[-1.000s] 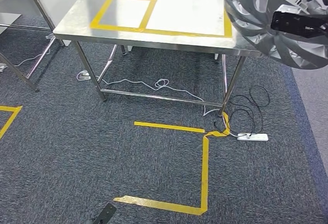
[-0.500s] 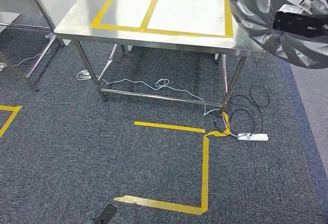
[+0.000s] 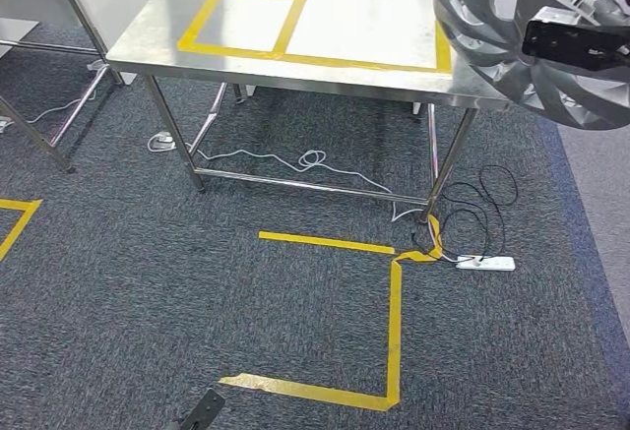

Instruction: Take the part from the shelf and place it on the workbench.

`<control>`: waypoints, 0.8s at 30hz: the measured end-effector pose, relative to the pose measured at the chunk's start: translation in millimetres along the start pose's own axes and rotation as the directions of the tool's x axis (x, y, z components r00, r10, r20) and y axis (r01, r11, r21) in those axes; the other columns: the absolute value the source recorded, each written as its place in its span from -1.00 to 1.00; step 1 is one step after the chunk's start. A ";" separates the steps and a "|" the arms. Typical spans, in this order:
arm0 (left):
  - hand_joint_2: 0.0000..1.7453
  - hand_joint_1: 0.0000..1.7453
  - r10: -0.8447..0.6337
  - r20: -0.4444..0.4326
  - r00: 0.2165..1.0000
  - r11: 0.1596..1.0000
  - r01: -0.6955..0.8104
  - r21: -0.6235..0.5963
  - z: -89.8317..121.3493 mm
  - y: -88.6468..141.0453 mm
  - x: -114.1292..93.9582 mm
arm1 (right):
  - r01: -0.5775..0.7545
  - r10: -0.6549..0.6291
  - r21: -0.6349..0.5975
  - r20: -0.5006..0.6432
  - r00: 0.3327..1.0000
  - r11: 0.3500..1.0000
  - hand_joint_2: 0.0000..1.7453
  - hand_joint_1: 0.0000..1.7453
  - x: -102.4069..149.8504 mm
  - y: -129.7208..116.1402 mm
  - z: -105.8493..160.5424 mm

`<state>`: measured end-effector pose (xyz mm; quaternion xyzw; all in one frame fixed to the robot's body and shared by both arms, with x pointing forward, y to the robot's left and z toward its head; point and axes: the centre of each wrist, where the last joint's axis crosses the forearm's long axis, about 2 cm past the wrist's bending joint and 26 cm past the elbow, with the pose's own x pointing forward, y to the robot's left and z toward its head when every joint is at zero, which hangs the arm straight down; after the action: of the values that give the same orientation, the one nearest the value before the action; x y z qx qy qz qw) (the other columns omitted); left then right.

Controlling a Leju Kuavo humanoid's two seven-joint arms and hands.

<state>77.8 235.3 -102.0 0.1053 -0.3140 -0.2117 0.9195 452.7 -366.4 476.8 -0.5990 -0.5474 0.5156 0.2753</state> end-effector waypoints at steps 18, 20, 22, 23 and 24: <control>-1.00 -1.00 0.000 -0.001 1.000 1.000 0.000 -0.003 0.0 -0.2 0.1 | -0.001 0.001 0.000 -0.001 1.000 1.000 1.00 1.00 -0.3 0.2 0.2; -1.00 -1.00 0.000 -0.001 1.000 1.000 0.000 -0.003 0.0 -0.2 0.1 | -0.001 0.001 0.001 -0.001 1.000 1.000 1.00 1.00 -0.4 0.2 0.2; -1.00 -1.00 0.000 -0.001 1.000 1.000 0.000 -0.003 0.0 -0.2 0.1 | -0.001 0.001 0.001 -0.001 1.000 1.000 1.00 1.00 -0.7 0.2 0.3; -1.00 -1.00 0.000 -0.001 1.000 1.000 0.000 -0.003 0.0 -0.2 0.1 | -0.001 0.001 0.001 -0.002 1.000 1.000 1.00 1.00 -0.8 0.2 0.3; -1.00 -1.00 0.000 -0.001 1.000 1.000 0.000 -0.003 0.0 -0.2 0.1 | -0.002 0.002 0.001 -0.002 1.000 1.000 1.00 1.00 -0.9 0.2 0.4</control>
<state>77.8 235.1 -102.0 0.1038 -0.3133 -0.2121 0.9198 452.5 -367.4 476.8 -0.5997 -0.5464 0.5155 0.2757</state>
